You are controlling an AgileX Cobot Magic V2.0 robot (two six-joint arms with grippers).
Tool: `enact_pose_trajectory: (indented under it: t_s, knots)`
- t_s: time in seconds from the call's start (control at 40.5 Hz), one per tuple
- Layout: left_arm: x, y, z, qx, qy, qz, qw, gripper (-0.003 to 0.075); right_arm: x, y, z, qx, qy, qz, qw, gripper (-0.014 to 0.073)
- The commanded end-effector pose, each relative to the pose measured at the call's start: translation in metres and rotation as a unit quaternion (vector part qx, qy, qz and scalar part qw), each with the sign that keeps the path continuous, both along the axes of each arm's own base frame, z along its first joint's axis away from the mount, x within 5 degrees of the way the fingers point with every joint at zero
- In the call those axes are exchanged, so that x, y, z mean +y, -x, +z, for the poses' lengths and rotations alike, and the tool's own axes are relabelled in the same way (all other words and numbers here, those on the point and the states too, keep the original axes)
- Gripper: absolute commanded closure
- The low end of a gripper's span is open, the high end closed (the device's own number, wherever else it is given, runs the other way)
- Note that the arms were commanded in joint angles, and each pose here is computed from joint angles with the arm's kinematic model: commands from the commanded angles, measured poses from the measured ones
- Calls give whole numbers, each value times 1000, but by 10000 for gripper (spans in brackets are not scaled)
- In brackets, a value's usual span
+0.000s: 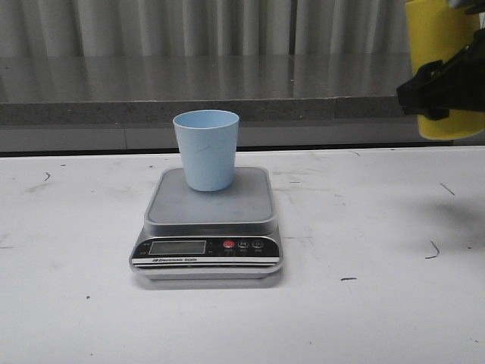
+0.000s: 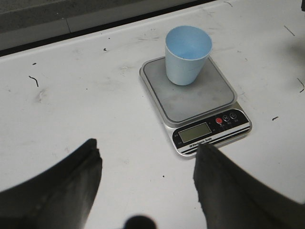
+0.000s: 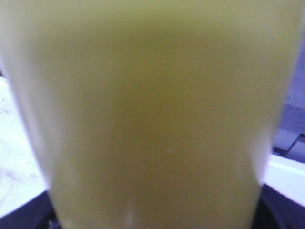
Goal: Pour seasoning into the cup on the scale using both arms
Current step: 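Turn the bottle upright and lower it back to its spot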
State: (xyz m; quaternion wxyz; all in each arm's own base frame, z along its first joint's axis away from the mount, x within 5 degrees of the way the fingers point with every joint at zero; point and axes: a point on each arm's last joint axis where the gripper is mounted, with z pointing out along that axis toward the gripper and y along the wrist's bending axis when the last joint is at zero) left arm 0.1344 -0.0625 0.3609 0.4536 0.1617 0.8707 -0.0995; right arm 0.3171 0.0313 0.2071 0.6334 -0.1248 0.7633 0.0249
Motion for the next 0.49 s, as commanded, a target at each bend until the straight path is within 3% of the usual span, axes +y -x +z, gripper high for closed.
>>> enact_pose_trajectory:
  t_s: [0.0, 0.222, 0.469]
  knots:
    - [-2, -2, 13, -42, 22, -5, 999, 300, -1, -7, 19, -109, -41, 2, 993, 234]
    - [-2, -2, 13, -42, 22, -5, 999, 299, 2, -17, -5, -133, -97, 11, 986, 234]
    - [-2, -2, 13, -42, 22, -5, 999, 299, 3, -31, -37, -115, -102, 14, 988, 234]
